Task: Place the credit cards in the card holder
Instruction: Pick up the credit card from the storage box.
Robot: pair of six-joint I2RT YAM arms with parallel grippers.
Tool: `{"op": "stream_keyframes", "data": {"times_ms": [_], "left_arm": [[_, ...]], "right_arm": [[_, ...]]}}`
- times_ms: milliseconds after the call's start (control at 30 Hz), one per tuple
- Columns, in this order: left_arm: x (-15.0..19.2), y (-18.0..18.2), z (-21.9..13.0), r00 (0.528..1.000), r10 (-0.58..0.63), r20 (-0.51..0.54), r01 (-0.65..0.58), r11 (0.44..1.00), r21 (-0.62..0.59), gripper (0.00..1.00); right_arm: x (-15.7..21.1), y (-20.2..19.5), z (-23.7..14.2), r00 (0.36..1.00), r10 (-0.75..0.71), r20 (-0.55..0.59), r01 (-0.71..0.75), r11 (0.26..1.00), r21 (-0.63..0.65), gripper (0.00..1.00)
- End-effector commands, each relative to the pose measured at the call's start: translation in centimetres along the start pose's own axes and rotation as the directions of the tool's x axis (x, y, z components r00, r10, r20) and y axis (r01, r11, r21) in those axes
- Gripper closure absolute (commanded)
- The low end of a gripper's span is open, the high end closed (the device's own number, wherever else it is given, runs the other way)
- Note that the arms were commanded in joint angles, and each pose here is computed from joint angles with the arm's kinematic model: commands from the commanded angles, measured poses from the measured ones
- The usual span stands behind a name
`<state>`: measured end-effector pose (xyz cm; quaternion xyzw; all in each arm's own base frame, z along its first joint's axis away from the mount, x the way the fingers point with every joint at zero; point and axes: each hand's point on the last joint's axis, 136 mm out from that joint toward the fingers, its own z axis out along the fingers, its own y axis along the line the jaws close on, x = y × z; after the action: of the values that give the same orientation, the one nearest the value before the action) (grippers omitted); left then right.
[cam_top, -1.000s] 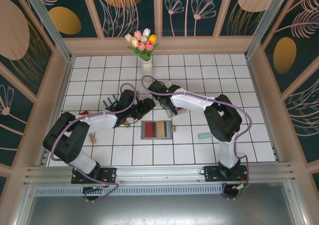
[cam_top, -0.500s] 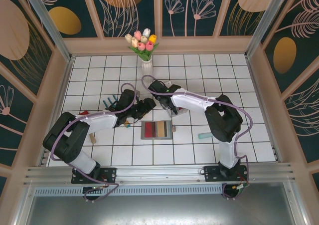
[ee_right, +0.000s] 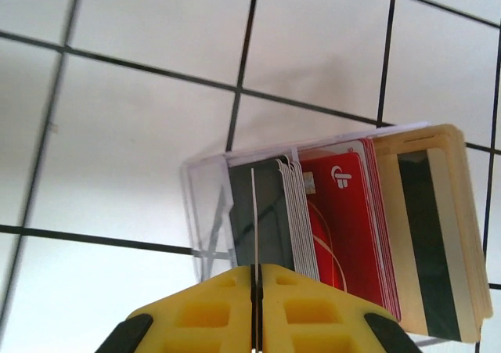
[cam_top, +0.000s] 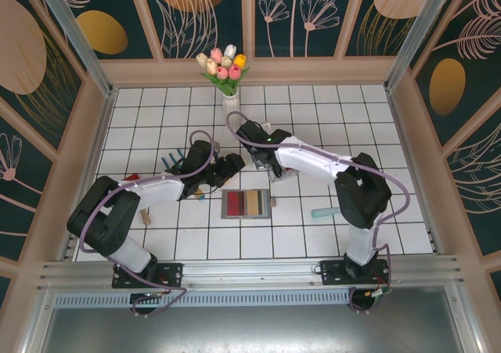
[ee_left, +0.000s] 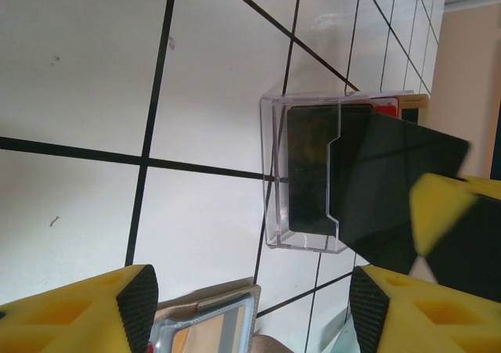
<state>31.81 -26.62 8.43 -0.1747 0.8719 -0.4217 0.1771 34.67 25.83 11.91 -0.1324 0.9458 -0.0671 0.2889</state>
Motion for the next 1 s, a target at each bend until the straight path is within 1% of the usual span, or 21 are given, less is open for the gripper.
{"op": "stream_keyframes", "data": {"times_ms": [0,100,133,233,300,367,400,433,467,567,667,800,833,867,967], "left_arm": [[-0.7,-1.1,-1.2,0.999,0.019,0.038,-0.021,0.999,0.037,0.31],[-0.9,-2.4,-1.9,0.998,0.043,0.052,-0.047,0.996,0.075,0.31],[-1.0,-2.9,-2.2,0.997,0.049,0.057,-0.054,0.994,0.093,0.3],[-1.1,-5.1,-3.4,0.995,0.076,0.065,-0.087,0.978,0.187,0.29],[-1.1,-6.8,-4.4,0.993,0.1,0.067,-0.115,0.955,0.272,0.28],[-0.6,-8.9,-5.3,0.989,0.142,0.052,-0.151,0.919,0.363,0.28],[-0.3,-9.7,-5.7,0.986,0.162,0.041,-0.165,0.9,0.403,0.27],[0.1,-10.7,-6.0,0.983,0.179,0.028,-0.172,0.88,0.443,0.27],[0.3,-11.4,-6.4,0.981,0.191,0.02,-0.177,0.862,0.475,0.28],[0.8,-12.6,-7.0,0.976,0.217,0.005,-0.186,0.827,0.531,0.27],[1.4,-13.5,-7.4,0.971,0.24,-0.014,-0.188,0.794,0.578,0.27],[1.7,-13.9,-7.9,0.97,0.242,-0.022,-0.178,0.77,0.613,0.31],[1.8,-14.1,-8.1,0.969,0.246,-0.022,-0.179,0.762,0.622,0.36],[1.9,-14.2,-8.3,0.968,0.25,-0.024,-0.179,0.756,0.63,0.44],[2.0,-14.6,-8.8,0.966,0.257,-0.017,-0.186,0.742,0.644,0.63]], "right_arm": [[-1.4,0.2,-3.7,0.996,0.078,0.046,-0.071,0.988,-0.134,0.9],[-1.7,0.5,-5.3,0.989,0.139,0.052,-0.123,0.963,-0.239,0.91],[-1.9,0.6,-6.0,0.985,0.164,0.052,-0.142,0.946,-0.293,0.92],[-2.3,1.0,-8.2,0.967,0.25,0.046,-0.197,0.854,-0.482,0.93],[-2.8,0.9,-10.3,0.948,0.316,0.034,-0.224,0.74,-0.634,0.95],[-3.1,0.5,-12.7,0.922,0.386,0.0,-0.236,0.564,-0.791,0.95],[-3.1,0.5,-13.8,0.917,0.398,-0.012,-0.222,0.485,-0.846,0.95],[-3.1,0.2,-14.7,0.913,0.407,-0.023,-0.211,0.423,-0.881,0.95],[-3.2,-0.2,-15.4,0.908,0.417,-0.026,-0.203,0.385,-0.9,0.95],[-3.1,-0.1,-16.6,0.917,0.397,-0.028,-0.17,0.326,-0.93,0.95],[-3.0,0.2,-17.1,0.919,0.393,-0.042,-0.164,0.282,-0.945,0.95],[-2.9,0.6,-17.0,0.922,0.384,-0.053,-0.161,0.256,-0.953,0.94],[-2.9,0.7,-16.9,0.922,0.383,-0.06,-0.166,0.252,-0.953,0.94],[-2.8,0.7,-16.7,0.922,0.383,-0.066,-0.172,0.252,-0.952,0.94],[-2.5,0.9,-16.1,0.922,0.379,-0.077,-0.185,0.258,-0.948,0.93]]}}
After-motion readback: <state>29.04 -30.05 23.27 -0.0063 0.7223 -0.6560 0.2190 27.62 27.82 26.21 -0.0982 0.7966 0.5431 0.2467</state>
